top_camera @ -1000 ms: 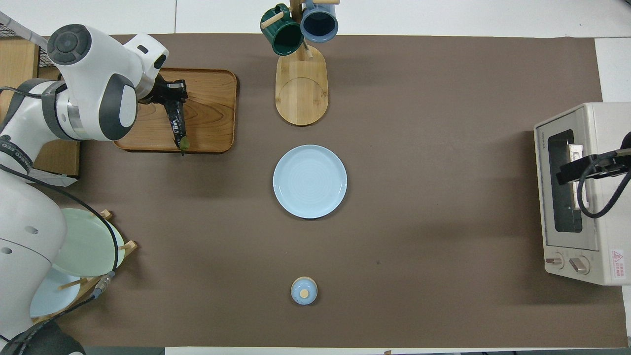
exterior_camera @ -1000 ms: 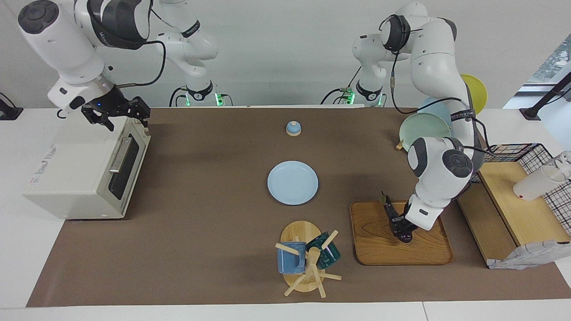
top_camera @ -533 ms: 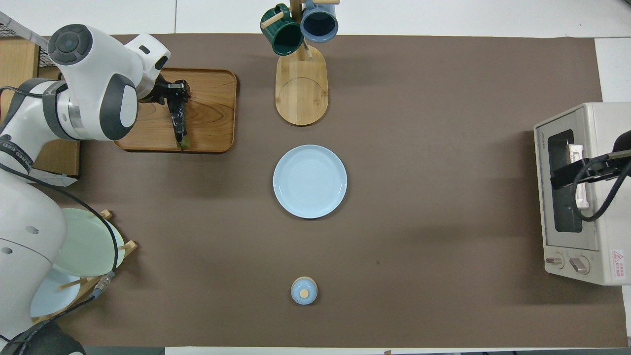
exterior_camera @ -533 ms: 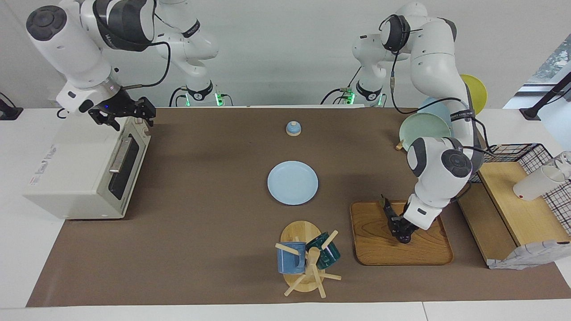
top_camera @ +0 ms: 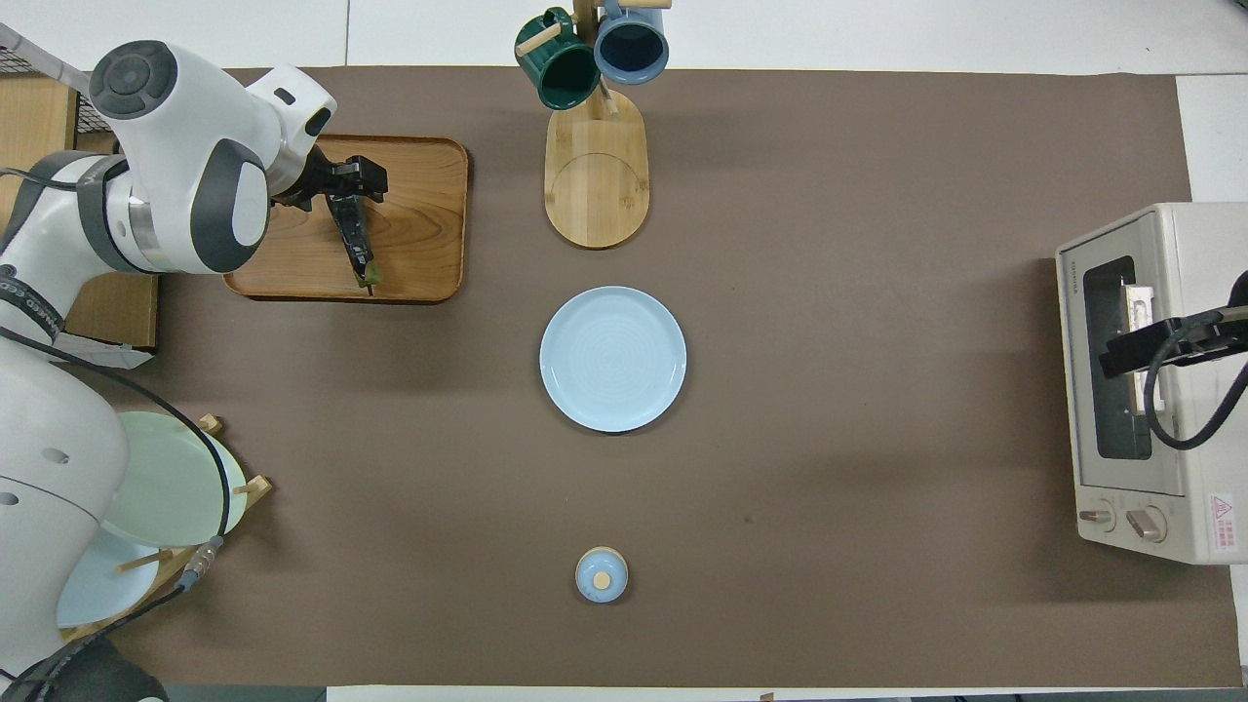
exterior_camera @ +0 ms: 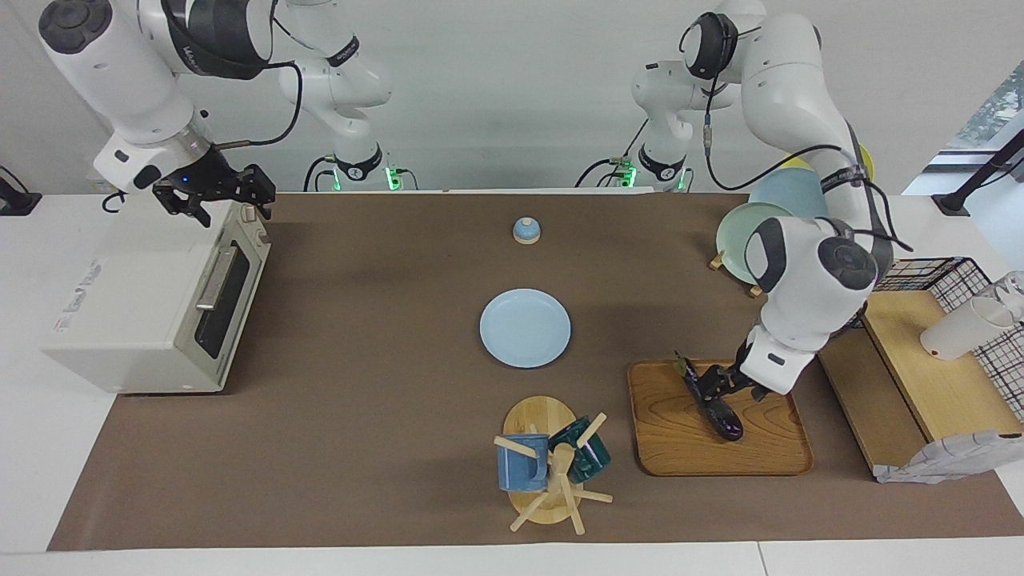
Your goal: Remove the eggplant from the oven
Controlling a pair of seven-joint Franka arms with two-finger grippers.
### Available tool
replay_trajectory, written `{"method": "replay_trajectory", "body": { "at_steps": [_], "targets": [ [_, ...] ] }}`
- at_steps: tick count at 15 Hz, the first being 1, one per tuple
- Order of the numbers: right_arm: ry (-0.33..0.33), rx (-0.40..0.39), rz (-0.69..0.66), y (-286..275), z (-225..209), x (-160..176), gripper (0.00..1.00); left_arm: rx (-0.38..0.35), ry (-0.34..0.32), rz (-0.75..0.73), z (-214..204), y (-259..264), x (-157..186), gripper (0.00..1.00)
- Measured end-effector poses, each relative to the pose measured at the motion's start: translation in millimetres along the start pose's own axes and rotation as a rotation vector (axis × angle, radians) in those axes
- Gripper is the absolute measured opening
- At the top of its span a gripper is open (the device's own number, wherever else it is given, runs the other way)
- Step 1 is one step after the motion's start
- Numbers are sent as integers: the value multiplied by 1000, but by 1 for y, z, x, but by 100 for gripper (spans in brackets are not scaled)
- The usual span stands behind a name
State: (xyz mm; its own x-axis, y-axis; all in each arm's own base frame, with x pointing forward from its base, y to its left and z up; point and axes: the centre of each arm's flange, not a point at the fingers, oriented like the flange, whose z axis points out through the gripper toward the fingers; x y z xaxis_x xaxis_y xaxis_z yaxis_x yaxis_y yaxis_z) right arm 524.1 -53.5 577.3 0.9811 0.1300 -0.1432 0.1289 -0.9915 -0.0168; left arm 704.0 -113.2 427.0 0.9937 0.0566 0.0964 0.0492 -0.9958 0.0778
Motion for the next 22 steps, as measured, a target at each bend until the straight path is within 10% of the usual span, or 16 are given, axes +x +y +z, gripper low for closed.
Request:
{"method": "replay_trajectory", "body": {
  "at_steps": [8, 14, 22],
  "targets": [
    [13, -1, 15, 8, -6, -3, 100, 48, -105, -20, -180, -19, -85, 100],
    [23, -2, 22, 11, -11, -4, 100, 79, -184, -10, -183, -22, -151, 100],
    [23, -2, 18, 9, -11, -3, 100, 81, -189, -12, -199, -23, -159, 100]
  ]
}}
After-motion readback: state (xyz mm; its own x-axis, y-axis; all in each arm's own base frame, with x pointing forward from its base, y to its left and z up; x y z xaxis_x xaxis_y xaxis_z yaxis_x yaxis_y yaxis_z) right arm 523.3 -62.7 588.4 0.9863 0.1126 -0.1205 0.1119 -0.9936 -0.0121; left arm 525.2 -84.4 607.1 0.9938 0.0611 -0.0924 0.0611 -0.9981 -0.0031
